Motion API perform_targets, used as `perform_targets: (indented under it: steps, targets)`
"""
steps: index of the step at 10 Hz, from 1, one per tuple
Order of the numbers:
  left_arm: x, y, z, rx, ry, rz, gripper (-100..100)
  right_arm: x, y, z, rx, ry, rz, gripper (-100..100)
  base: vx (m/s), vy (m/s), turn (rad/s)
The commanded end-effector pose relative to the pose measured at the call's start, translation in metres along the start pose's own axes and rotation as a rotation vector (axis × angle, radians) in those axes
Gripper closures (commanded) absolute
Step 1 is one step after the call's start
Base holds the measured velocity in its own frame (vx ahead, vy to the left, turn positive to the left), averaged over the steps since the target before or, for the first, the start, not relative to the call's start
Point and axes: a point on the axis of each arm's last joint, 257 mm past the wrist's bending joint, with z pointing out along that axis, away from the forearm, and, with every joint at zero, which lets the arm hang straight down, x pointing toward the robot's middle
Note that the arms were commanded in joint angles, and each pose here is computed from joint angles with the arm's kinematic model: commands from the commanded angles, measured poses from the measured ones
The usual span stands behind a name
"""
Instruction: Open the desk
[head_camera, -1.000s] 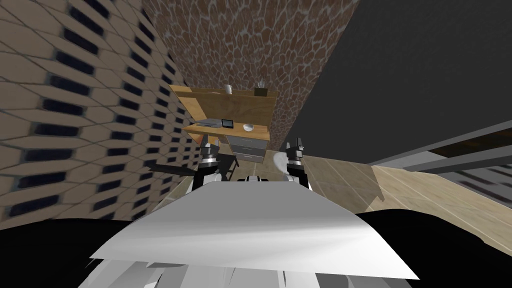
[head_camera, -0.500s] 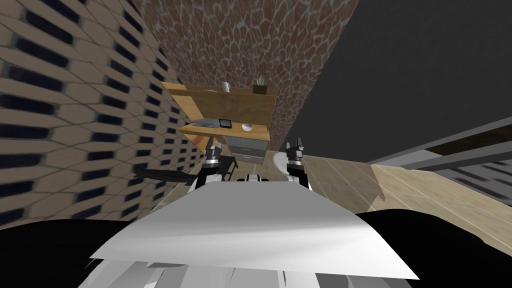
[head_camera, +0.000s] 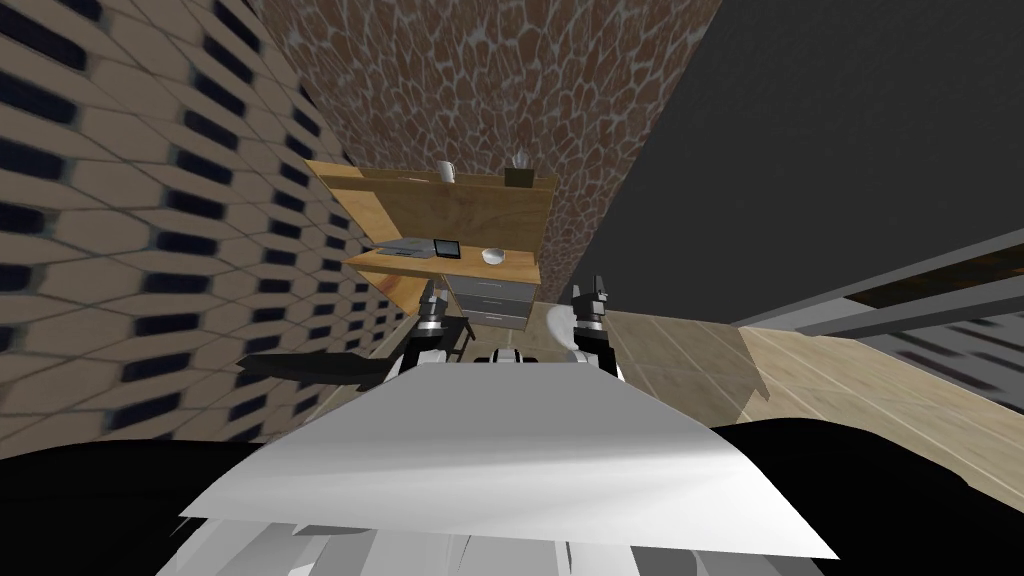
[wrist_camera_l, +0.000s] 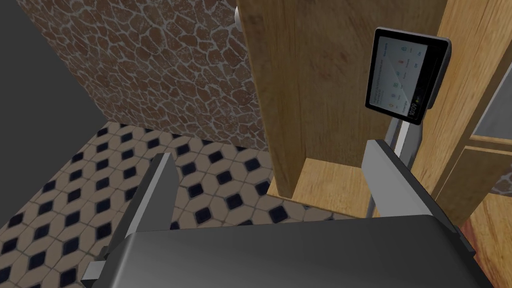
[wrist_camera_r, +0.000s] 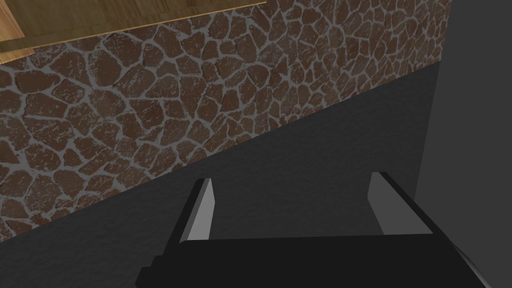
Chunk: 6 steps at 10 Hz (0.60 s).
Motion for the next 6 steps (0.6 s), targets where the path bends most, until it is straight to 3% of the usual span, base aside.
perform_targets:
  steps: [1, 6]
  targets:
    - [0.002, 0.02, -0.005, -0.022, 0.005, 0.001, -100, 0.0, 0.0, 0.0, 0.0, 0.0, 0.0, 0, 0.06, 0.014, -0.043]
    - [0.008, 0.062, -0.018, -0.077, 0.02, 0.003, -100, 0.0, 0.0, 0.0, 0.0, 0.0, 0.0, 0, 0.088, 0.011, -0.044]
